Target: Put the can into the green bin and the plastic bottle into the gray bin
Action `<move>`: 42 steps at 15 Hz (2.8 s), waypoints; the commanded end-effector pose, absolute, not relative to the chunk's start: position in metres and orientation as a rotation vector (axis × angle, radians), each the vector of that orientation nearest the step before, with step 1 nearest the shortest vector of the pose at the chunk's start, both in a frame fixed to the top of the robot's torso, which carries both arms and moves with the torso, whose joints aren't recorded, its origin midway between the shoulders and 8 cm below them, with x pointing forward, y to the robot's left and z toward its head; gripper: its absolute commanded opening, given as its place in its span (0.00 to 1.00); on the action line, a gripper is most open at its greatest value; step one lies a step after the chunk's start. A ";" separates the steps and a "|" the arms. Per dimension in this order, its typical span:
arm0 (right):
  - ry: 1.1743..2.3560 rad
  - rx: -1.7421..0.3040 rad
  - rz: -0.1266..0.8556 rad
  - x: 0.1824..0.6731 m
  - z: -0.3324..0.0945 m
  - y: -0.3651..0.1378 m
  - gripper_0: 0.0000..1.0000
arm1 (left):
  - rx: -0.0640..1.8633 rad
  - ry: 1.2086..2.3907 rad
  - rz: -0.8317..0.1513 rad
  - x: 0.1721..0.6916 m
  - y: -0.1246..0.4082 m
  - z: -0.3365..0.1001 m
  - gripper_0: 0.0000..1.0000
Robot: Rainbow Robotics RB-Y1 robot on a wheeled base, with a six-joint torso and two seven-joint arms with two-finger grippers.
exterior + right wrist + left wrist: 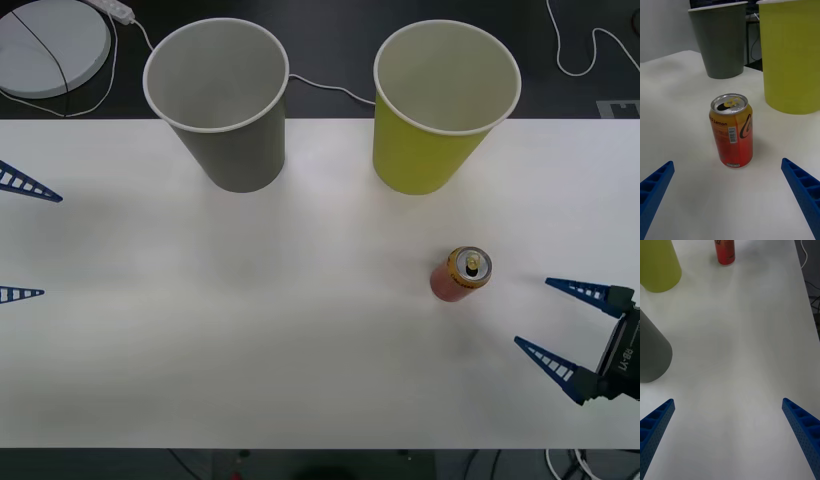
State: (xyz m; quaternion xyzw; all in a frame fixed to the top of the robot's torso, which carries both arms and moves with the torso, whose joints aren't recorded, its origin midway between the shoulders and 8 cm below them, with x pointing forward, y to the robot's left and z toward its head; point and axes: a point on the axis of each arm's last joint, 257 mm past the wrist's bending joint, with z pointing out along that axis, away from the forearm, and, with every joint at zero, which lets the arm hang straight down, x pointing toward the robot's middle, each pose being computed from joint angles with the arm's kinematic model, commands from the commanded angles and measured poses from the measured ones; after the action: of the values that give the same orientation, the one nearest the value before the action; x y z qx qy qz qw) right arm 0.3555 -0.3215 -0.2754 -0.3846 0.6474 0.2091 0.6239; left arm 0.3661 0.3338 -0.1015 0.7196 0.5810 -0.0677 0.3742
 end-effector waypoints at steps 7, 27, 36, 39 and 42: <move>1.442 -0.828 0.448 0.372 -0.305 -0.298 1.00 | 1.842 1.488 -0.174 0.366 0.334 -0.101 1.00; 1.356 -0.771 0.479 0.434 -0.319 -0.225 1.00 | 1.842 1.488 -0.174 0.366 0.334 -0.101 1.00; 1.331 -0.778 0.472 0.450 -0.314 -0.202 1.00 | 1.842 1.488 -0.174 0.366 0.334 -0.101 1.00; 1.328 -0.784 0.467 0.450 -0.314 -0.202 0.05 | 1.842 1.488 -0.174 0.366 0.334 -0.101 1.00; 1.328 -0.789 0.468 0.449 -0.314 -0.201 0.00 | 1.842 1.488 -0.174 0.366 0.334 -0.101 1.00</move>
State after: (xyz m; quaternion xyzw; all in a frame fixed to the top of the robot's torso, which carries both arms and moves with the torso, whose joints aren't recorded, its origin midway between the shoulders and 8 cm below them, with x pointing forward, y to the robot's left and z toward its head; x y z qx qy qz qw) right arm 0.4493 -0.2018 -0.3145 -0.3525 0.5949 0.2089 0.6915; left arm 0.3661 0.3338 -0.1015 0.7196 0.5810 -0.0677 0.3742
